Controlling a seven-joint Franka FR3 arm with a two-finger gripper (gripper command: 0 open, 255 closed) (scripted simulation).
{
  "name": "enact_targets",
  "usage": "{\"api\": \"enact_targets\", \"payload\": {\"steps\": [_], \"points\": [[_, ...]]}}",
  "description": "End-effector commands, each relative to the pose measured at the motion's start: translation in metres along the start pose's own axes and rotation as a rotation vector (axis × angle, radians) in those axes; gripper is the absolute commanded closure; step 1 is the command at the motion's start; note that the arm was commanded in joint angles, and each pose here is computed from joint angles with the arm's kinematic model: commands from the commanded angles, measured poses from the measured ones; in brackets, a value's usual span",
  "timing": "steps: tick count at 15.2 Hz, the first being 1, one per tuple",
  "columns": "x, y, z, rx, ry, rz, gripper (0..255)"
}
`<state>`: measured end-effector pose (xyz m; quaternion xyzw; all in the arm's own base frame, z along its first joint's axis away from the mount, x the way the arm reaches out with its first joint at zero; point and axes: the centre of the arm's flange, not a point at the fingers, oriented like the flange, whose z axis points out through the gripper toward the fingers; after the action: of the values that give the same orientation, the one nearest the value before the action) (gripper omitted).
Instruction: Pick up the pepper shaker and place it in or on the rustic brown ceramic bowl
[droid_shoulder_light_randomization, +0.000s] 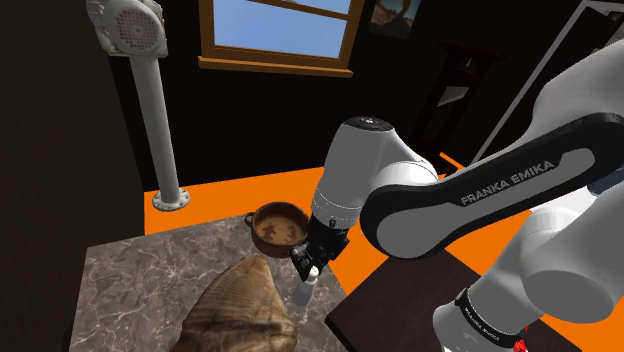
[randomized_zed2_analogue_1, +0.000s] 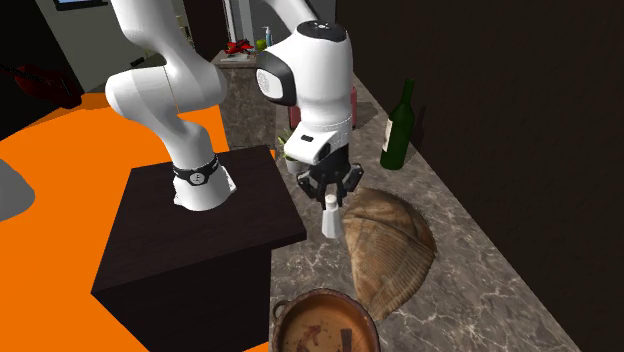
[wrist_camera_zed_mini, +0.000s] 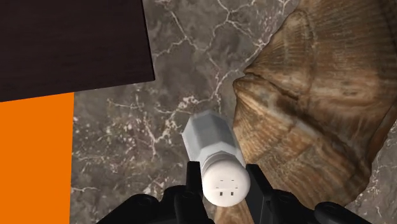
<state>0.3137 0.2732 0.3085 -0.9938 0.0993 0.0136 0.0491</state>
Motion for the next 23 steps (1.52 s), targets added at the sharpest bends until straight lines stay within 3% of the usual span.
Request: {"api": "enact_targets", "payload": {"steps": [1,11,23], "points": [[0.000,-0.001,-0.012,0.000,-0.001,0.000,255],[-0.002,-0.006,-0.063,0.000,-0.001,0.000,255],[0.148,0.029,-0.100,0.000,-0.001,0.000,255]]}}
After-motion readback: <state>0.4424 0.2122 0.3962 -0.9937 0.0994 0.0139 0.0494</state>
